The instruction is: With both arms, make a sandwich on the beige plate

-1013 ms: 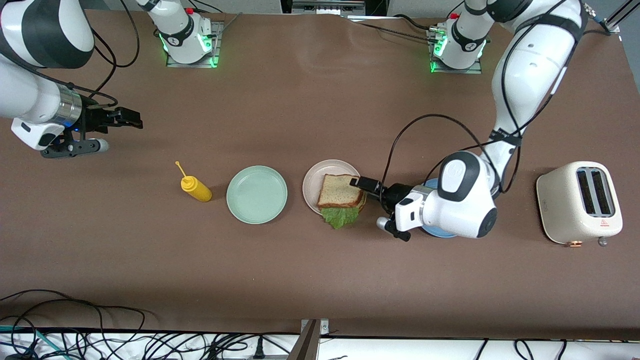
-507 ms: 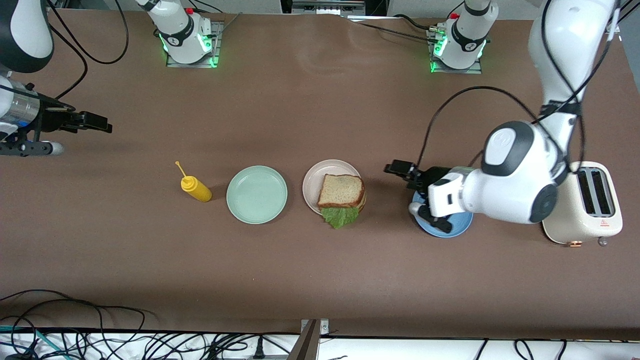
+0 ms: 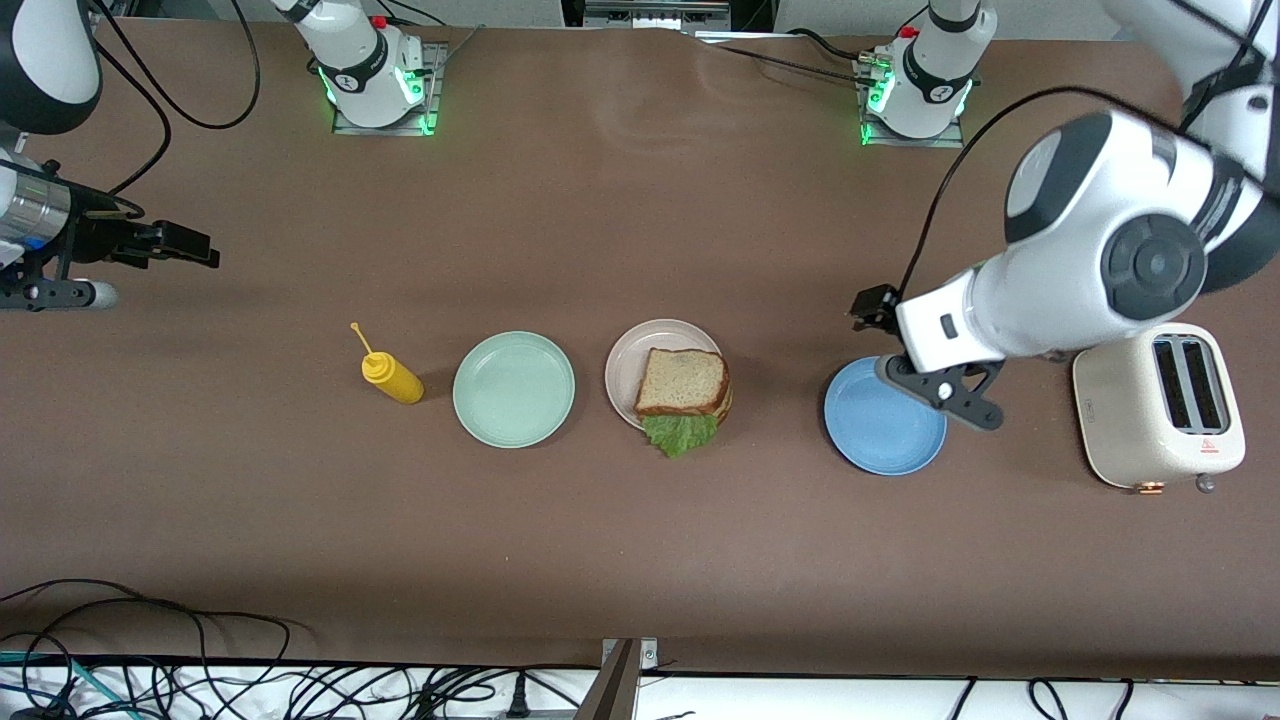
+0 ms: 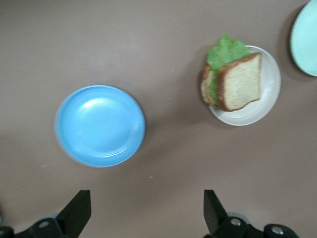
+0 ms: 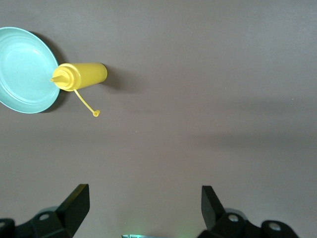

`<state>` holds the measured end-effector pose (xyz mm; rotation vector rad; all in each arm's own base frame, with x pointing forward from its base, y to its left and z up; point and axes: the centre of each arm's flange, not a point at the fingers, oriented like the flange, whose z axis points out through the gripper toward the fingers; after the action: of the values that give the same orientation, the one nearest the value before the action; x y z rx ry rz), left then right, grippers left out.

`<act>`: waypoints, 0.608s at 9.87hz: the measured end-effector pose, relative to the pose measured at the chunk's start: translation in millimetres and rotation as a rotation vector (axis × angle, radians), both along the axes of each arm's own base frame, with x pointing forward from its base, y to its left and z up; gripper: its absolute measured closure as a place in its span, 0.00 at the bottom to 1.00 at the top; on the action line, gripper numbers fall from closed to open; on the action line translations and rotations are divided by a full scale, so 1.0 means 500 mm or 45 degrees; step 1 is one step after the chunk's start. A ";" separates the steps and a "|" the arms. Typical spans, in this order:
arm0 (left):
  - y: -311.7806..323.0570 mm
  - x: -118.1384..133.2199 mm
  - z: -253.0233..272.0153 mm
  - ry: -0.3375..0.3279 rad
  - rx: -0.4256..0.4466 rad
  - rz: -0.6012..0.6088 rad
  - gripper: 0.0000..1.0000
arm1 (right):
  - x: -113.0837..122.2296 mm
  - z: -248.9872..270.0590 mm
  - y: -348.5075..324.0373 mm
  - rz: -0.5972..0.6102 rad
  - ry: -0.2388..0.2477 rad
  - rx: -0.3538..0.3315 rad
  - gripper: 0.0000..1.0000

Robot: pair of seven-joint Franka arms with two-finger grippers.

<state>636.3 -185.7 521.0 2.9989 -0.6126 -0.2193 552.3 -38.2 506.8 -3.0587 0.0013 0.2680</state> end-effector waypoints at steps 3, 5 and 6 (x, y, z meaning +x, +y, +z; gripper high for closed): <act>0.121 -0.053 0.082 -0.071 0.087 0.126 0.00 | -0.001 0.004 0.018 0.006 0.008 -0.002 0.00; 0.159 -0.109 0.097 -0.145 0.092 0.166 0.00 | 0.006 0.027 0.014 -0.008 -0.026 -0.006 0.00; 0.176 -0.132 0.106 -0.162 0.096 0.182 0.00 | 0.011 0.043 0.009 -0.020 -0.049 -0.009 0.00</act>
<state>570.5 -97.5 574.2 3.1310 -0.4053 -0.0443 558.0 -33.7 528.0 -3.0686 0.0244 0.2083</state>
